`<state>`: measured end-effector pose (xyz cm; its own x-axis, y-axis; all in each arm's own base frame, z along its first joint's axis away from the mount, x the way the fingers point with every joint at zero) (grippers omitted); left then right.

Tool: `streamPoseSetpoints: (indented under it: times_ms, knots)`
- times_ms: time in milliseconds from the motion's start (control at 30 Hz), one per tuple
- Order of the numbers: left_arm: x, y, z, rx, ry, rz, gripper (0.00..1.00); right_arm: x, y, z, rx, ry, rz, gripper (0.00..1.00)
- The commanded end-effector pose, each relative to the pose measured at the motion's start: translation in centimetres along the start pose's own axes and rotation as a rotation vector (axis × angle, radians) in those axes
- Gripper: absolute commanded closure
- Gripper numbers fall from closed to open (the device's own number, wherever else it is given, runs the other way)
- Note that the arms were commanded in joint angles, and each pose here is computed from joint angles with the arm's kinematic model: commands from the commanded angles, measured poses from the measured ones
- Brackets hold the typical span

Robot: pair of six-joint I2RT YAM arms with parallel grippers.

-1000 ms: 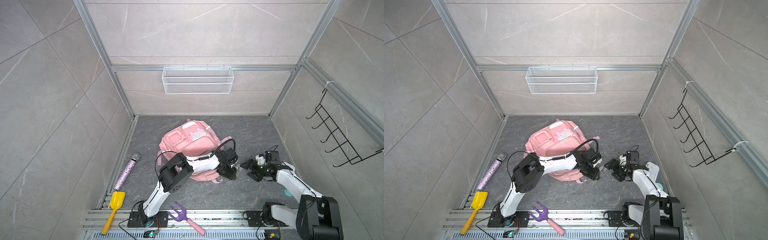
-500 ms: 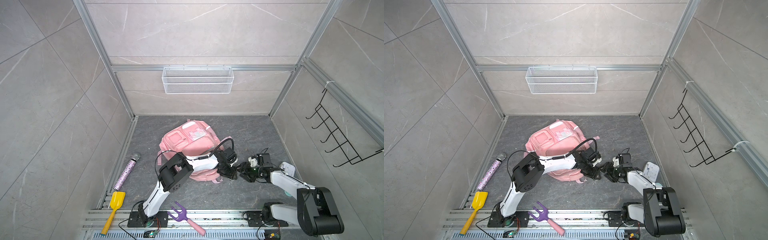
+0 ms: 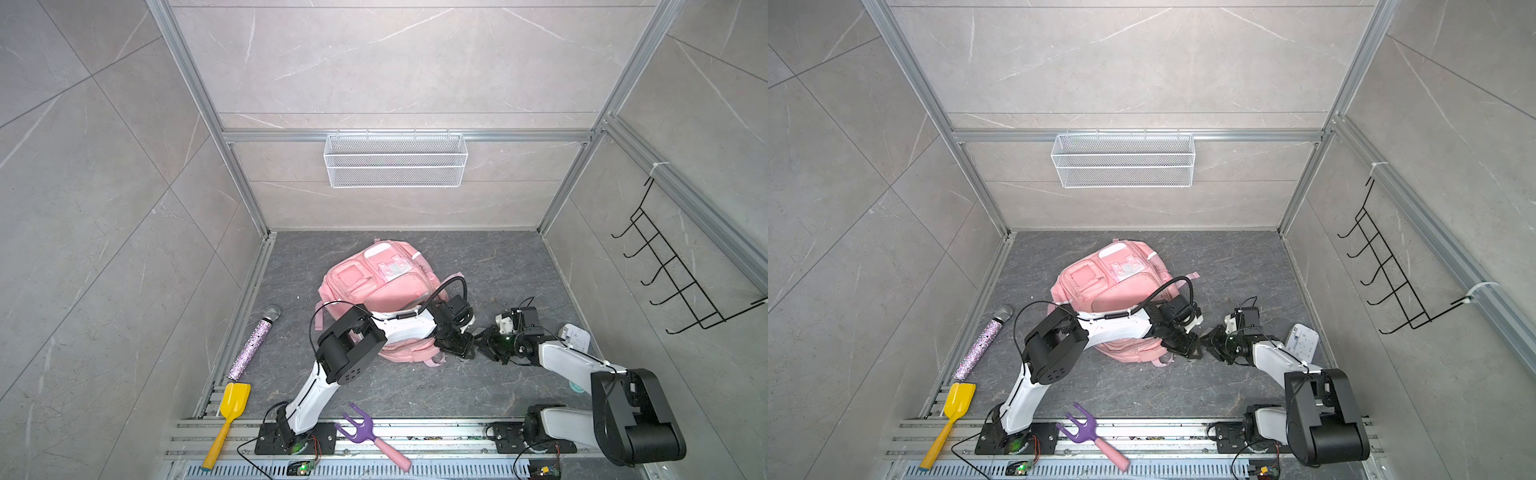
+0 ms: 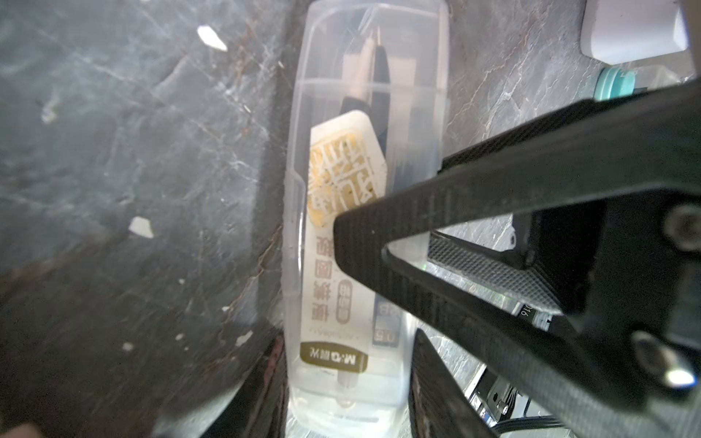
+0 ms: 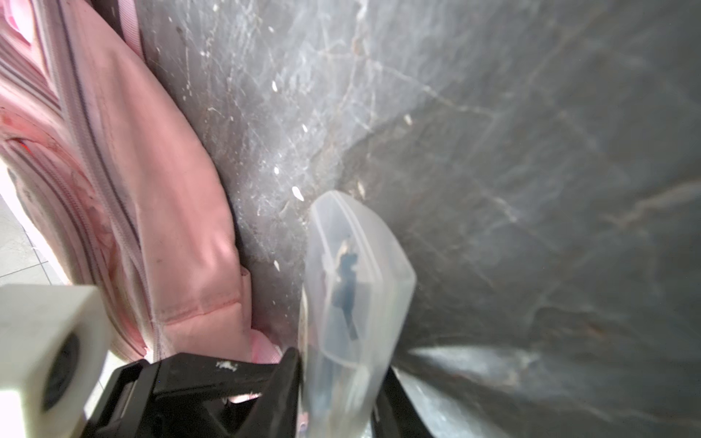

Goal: Pack books, pencil case, and school supplies into a backpack
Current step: Pass the loose stationery.

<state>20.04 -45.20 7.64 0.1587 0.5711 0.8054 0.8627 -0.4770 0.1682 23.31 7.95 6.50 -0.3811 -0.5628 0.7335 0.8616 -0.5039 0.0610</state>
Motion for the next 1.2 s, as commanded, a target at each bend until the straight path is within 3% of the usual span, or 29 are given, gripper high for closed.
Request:
streamPoseSetpoints:
  times_ms: [0, 300, 467, 567, 933, 1167]
  knots:
    - [0.9, 0.3, -0.5, 0.009, -0.030, -0.009, 0.55, -0.2, -0.3, -0.4, -0.008, -0.021, 0.010, 0.72]
    - [1.2, 0.4, -0.5, 0.001, -0.030, -0.013, 0.47, -0.1, 0.2, 0.1, -0.003, -0.019, 0.014, 0.86]
    - [1.6, 0.4, -0.7, -0.004, -0.027, -0.010, 0.24, 0.4, 0.5, 0.7, 0.006, -0.004, -0.002, 0.88]
    - [2.5, 0.6, -1.0, -0.017, -0.023, -0.028, 0.17, 0.7, 0.7, 1.1, 0.015, -0.001, -0.008, 0.88]
    - [8.7, 0.6, -3.5, -0.083, -0.040, -0.106, 0.14, 2.8, 2.4, 3.9, 0.087, -0.005, -0.056, 0.90]
    - [13.9, 1.1, -0.7, -0.074, 0.099, -0.202, 0.14, 5.2, 3.2, 6.3, 0.146, 0.002, -0.108, 0.90]
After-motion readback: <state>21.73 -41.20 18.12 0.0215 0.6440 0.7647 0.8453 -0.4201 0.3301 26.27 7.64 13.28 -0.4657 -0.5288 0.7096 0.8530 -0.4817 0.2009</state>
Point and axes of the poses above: each gripper's point midway between its finger pads, its own x axis back along the fingers, its own z axis along the line the jaws close on, y = z × x, the point moved 5 cm from there along x, back along the fingers, and after that the axes turned 4 degrees about x, right-handed, at the moved point
